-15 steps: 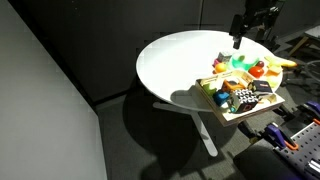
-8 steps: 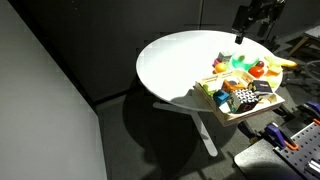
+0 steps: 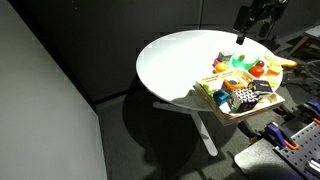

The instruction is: Pick up the blue block and put it in the wooden tray

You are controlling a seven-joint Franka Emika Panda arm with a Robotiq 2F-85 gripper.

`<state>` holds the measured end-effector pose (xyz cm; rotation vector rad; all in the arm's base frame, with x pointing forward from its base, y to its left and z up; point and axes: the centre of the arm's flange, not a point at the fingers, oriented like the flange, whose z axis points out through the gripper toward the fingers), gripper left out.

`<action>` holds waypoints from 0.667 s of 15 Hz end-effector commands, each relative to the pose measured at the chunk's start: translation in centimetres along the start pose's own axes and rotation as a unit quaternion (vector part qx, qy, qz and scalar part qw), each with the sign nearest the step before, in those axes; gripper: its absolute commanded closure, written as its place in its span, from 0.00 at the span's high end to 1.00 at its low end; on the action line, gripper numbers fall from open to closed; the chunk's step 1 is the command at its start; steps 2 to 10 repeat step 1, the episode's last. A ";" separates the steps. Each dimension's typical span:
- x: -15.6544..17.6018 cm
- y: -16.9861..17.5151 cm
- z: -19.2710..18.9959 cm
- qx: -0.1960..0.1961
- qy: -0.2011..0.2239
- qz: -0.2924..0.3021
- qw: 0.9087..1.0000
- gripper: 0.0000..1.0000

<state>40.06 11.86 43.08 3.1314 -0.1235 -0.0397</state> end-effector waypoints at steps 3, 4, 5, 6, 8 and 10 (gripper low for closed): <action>0.0 0.0 0.0 0.000 0.000 0.000 1.000 1.00; 0.0 0.0 0.0 0.000 0.000 0.000 1.000 1.00; 0.0 0.0 0.0 0.000 0.000 0.000 1.000 1.00; 0.0 0.0 0.0 0.000 0.000 0.000 1.000 1.00; 0.0 0.0 0.0 0.000 0.000 0.000 1.000 1.00; 0.0 0.0 0.0 0.000 0.000 0.000 1.000 1.00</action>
